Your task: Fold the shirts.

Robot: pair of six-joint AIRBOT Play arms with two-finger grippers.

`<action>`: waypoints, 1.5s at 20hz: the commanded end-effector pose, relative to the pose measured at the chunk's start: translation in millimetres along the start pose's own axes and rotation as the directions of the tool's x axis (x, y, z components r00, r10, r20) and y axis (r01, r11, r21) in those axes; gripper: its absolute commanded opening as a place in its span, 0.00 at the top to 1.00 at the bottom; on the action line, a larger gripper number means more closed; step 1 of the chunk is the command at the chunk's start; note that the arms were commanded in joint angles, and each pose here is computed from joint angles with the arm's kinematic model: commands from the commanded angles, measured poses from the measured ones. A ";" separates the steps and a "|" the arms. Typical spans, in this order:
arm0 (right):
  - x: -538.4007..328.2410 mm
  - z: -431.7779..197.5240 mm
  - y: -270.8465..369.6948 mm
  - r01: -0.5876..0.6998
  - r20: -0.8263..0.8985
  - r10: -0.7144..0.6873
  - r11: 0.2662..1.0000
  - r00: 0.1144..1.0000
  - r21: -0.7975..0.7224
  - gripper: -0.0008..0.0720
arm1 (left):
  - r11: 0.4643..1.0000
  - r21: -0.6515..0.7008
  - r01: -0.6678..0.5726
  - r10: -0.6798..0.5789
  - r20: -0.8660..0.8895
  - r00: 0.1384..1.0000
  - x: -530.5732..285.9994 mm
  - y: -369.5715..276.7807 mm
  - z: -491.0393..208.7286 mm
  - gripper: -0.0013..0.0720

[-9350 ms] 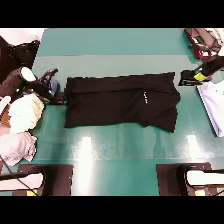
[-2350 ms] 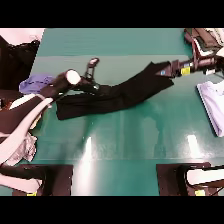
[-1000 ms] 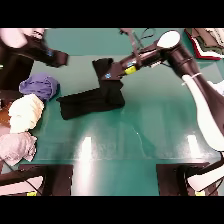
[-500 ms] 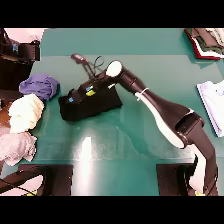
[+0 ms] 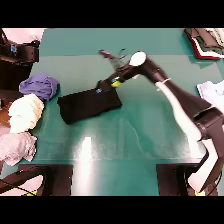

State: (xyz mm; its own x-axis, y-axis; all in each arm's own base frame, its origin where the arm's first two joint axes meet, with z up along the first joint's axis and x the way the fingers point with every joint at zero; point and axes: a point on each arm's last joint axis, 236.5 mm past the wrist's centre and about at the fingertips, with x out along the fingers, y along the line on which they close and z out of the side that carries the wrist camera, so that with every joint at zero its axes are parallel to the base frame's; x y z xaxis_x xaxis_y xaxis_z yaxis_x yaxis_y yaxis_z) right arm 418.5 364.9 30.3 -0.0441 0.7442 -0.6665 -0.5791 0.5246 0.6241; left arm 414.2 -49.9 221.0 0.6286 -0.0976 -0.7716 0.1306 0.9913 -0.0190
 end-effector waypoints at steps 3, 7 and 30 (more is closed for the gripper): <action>-58.1 -47.9 -109.5 0.056 -0.019 -0.053 0.945 0.998 0.322 0.09 | 0.999 -0.008 0.033 -0.032 0.021 0.999 0.1 -7.5 4.7 0.95; -24.5 -47.0 -105.4 -0.100 -0.015 0.116 0.908 0.993 0.407 0.09 | 0.999 -0.009 0.039 -0.038 0.019 0.999 0.1 -9.0 4.2 0.95; -186.2 -12.3 -152.0 0.180 0.111 -0.221 0.939 0.969 0.294 0.96 | 0.999 0.002 0.055 -0.054 -0.048 0.997 -0.3 -12.8 -11.6 0.95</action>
State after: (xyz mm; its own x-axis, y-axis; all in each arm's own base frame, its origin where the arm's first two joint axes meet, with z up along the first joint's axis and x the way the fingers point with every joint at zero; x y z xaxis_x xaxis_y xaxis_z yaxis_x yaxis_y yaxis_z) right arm 482.5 236.4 22.4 0.0118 0.7379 -0.6748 -0.3710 0.6299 0.6823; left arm 404.2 -58.8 213.8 0.5851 -0.1354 -0.7996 0.1620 0.9856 -0.0484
